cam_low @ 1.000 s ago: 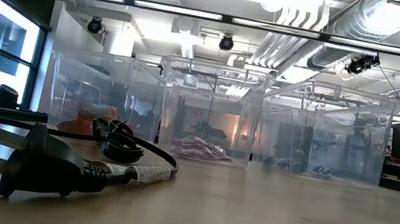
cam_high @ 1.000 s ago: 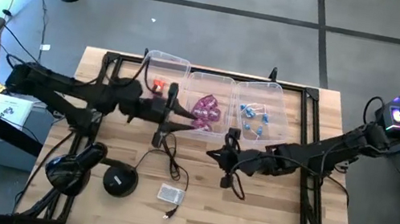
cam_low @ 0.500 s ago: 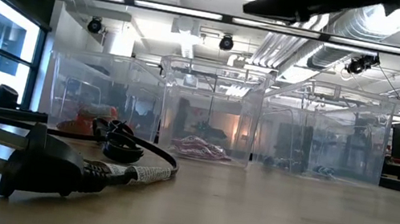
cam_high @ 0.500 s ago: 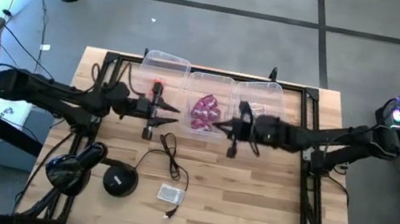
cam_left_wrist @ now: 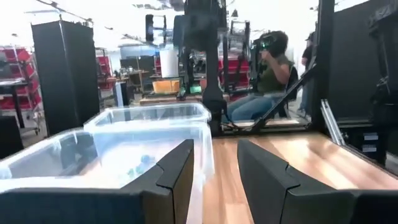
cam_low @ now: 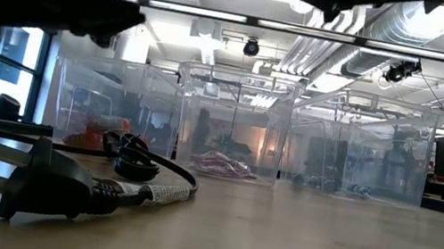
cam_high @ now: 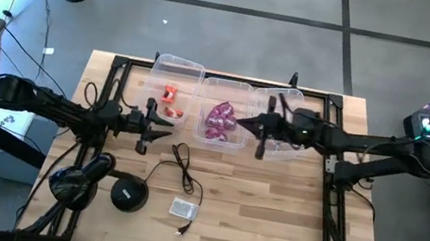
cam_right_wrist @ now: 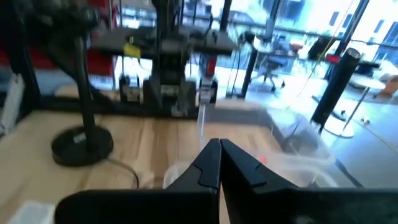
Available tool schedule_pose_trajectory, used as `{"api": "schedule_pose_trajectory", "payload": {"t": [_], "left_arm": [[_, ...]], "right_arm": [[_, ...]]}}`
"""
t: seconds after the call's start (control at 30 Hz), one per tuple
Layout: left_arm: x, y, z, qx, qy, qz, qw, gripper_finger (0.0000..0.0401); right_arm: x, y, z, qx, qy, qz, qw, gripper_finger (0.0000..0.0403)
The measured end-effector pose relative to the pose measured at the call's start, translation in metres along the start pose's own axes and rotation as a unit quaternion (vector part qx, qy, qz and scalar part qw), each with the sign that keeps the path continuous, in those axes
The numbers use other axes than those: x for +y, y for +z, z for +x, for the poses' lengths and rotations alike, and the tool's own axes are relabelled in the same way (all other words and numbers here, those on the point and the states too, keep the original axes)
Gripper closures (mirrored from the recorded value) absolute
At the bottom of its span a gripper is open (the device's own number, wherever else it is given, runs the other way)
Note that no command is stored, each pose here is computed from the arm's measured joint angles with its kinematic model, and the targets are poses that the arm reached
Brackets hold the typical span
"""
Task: Sort candy
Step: Return to Home Position
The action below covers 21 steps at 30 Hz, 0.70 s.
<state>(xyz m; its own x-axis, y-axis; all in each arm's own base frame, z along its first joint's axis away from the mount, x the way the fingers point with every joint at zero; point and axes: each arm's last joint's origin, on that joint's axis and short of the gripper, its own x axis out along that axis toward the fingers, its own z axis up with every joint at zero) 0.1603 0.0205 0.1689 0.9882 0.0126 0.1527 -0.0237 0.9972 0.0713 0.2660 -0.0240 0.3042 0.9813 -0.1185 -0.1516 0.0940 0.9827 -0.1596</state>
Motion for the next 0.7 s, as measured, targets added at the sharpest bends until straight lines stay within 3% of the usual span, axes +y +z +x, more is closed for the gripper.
{"api": "schedule_pose_trajectory", "payload": {"t": [0.4, 0.53, 0.7], "left_arm": [[-0.001, -0.017, -0.003, 0.084, 0.004, -0.002, 0.996, 0.0286], [-0.001, -0.018, -0.003, 0.088, 0.004, -0.003, 0.996, 0.0286], [-0.001, -0.017, -0.003, 0.085, 0.002, 0.013, 0.996, 0.0286]], "right_arm": [[0.012, 0.026, -0.058, -0.028, 0.028, 0.064, 0.997, 0.0403], [0.025, 0.007, -0.054, -0.019, 0.05, 0.05, 0.997, 0.0403], [0.025, -0.043, -0.049, -0.042, 0.037, 0.101, 0.993, 0.0403]]}}
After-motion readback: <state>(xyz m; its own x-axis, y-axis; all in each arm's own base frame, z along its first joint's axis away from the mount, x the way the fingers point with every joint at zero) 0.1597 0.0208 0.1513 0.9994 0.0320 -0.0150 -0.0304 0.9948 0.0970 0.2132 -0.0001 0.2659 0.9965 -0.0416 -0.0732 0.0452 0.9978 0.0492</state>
